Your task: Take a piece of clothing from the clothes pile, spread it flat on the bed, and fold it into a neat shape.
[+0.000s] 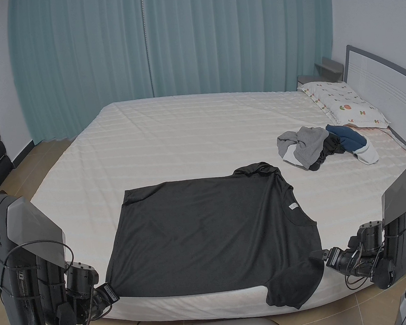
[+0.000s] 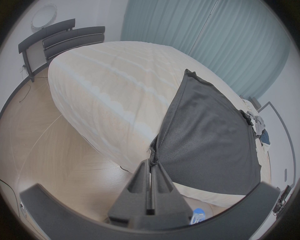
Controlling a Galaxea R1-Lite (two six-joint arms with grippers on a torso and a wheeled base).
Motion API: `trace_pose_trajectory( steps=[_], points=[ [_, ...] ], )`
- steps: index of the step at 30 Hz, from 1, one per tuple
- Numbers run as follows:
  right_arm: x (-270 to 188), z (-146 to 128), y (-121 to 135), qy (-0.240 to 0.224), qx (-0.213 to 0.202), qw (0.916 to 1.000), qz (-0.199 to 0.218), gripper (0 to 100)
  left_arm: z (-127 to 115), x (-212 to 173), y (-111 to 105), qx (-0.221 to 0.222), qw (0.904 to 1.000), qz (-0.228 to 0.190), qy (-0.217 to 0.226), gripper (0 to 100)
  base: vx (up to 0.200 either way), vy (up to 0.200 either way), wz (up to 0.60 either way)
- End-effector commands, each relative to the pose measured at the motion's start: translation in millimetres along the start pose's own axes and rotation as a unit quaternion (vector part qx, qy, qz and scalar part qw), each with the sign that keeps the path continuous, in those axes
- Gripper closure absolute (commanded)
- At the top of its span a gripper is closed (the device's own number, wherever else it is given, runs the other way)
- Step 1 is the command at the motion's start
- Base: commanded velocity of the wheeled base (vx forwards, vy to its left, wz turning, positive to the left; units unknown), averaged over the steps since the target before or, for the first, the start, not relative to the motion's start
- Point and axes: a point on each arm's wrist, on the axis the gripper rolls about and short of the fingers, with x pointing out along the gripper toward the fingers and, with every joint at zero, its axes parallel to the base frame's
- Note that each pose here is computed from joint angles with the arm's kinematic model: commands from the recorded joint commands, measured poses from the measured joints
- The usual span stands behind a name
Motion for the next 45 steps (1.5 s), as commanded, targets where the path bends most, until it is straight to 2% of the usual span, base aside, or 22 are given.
trace_pose_trajectory(
  steps=[1, 14, 18, 19, 35, 45],
  points=[
    [13.9, 1.4, -2.6, -0.005, -0.002, 1.0, 0.003, 0, -2.5, -5.8, 3.7, 0.006, 0.9998, 0.013, 0.014, 100, 0.0, 0.0, 0.0],
    [37.4, 13.7, -1.6, -0.035, -0.003, 0.9992, 0.02, 0, -1.4, -19.0, 5.6, 0.027, 0.9987, 0.024, 0.037, 100, 0.0, 0.0, 0.0],
    [45.8, 14.1, -3.2, -0.047, -0.004, 0.9989, 0.008, 0, -1.6, -18.2, 5.5, 0.026, 0.9987, 0.023, 0.037, 100, 0.0, 0.0, 0.0],
    [46.4, 14.4, -3.3, -0.048, -0.004, 0.9988, 0.007, 100, -1.6, -18.2, 5.5, 0.026, 0.9987, 0.023, 0.037, 100, 0.0, 0.0, 0.0],
    [24.7, 18.6, -12.9, -0.064, 0.009, 0.9973, -0.033, 100, -2.3, -18.5, 5.8, 0.028, 0.9985, 0.025, 0.04, 100, 0.0, 0.0, 0.0],
    [13.5, 15.1, -21.0, -0.054, 0.006, 0.9971, -0.053, 100, -6.6, -21.4, 5.2, 0.04, 0.9972, 0.031, 0.055, 100, 0.0, 0.0, 0.0]
  ],
)
